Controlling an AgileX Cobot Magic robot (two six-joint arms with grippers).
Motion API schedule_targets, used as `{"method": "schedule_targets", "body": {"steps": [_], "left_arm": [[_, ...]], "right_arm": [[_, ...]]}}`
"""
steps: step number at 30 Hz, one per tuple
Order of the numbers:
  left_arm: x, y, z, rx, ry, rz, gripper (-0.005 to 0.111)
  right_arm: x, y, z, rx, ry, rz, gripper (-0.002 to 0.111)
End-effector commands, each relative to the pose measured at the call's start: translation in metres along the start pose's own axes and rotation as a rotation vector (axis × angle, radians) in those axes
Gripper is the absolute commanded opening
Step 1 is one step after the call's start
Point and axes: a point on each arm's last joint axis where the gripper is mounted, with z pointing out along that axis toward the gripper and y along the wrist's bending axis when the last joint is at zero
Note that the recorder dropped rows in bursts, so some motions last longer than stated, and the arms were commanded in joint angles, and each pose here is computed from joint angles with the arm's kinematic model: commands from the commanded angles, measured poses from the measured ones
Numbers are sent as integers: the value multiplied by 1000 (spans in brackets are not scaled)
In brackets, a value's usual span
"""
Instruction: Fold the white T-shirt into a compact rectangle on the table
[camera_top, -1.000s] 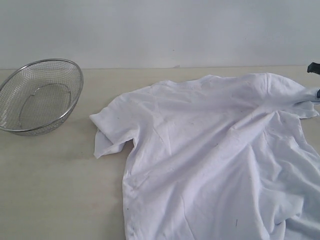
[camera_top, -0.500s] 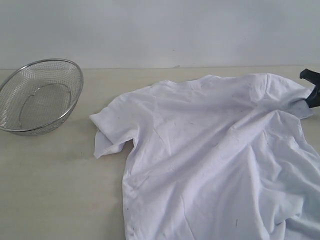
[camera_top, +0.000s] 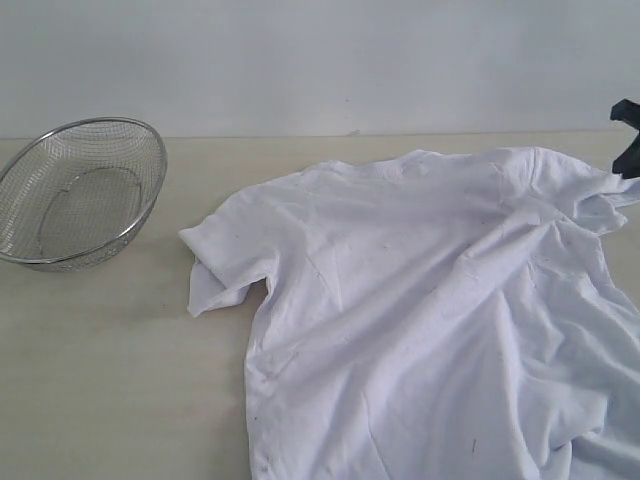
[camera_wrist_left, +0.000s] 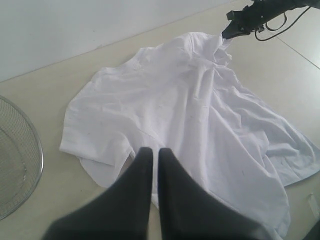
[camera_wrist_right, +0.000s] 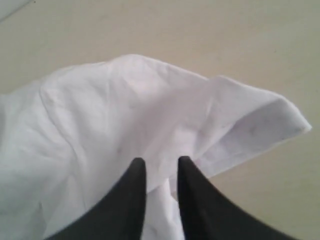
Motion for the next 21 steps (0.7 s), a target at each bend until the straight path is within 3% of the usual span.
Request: {"method": "schedule_targets", "body": {"steps": [1, 3, 8, 13, 21], "left_arm": [[0, 0, 2, 5, -8, -3, 4], [0, 0, 2, 6, -6, -3, 4], [0, 0, 2, 6, -6, 4, 4], [0, 0, 2, 6, -4, 4, 4], [0, 0, 2, 6, -4, 4, 4]], "right_arm": [[-2, -16, -13, 41, -16, 49, 55], [1, -28, -16, 90, 8, 106, 60], [3, -41, -17, 125, -9, 71, 41], [-5, -44, -18, 150, -90, 9, 54], [-2, -56, 6, 142, -121, 2, 54]]}}
